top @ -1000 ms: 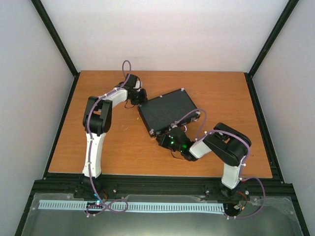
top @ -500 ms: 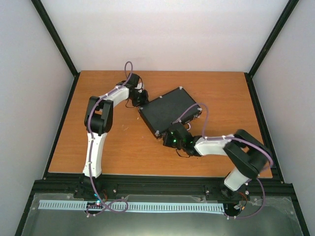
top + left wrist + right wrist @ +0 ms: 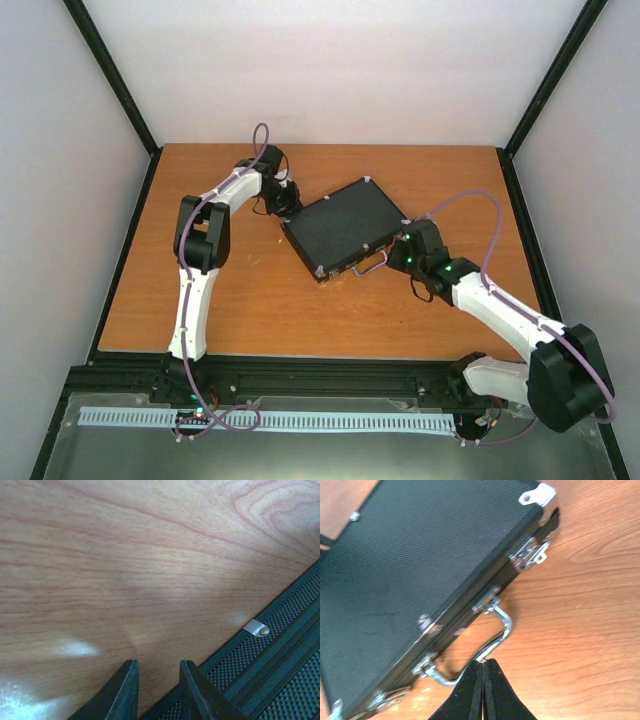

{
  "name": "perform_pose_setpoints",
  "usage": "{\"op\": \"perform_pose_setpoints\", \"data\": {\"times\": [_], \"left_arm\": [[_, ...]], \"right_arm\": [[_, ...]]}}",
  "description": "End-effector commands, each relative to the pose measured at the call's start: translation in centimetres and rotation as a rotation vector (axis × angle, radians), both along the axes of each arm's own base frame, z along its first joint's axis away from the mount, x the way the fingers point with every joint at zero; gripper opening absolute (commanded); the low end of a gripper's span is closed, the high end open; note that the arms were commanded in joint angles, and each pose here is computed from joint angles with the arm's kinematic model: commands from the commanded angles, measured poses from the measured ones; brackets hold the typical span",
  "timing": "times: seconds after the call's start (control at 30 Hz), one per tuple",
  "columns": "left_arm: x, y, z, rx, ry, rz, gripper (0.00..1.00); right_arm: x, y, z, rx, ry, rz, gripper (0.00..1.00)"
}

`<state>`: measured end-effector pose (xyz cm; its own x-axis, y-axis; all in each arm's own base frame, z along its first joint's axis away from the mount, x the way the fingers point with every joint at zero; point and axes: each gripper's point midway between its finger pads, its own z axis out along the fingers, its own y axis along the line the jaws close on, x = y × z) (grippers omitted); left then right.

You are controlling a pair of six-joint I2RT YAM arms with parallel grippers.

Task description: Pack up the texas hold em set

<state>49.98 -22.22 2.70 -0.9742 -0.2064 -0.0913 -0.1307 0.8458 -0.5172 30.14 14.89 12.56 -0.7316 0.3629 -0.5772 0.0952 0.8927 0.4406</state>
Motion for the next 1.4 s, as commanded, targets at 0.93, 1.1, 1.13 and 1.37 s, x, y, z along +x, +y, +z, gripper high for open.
{"op": "perform_pose_setpoints", "data": {"times": [0.93,1.1,1.13,1.37], "left_arm": [[-3.1,1.5,-1.8,0.067,0.098,-0.077,0.3],[-3.4,1.7,-2.0,0.076,0.105,-0.081,0.3],[-3.4,1.7,-2.0,0.078,0.103,-0.081,0.3],[-3.0,1.5,-0.8,0.066,0.082,-0.079,0.3]], "right_arm": [[7.5,-5.2,-7.9,-0.078,0.12,-0.073,0.03],[6.2,-5.7,-10.6,-0.07,0.178,-0.105,0.03],[6.1,-5.7,-11.0,-0.067,0.186,-0.108,0.03],[7.1,-4.2,-12.4,-0.024,0.201,-0.058,0.03]]}}
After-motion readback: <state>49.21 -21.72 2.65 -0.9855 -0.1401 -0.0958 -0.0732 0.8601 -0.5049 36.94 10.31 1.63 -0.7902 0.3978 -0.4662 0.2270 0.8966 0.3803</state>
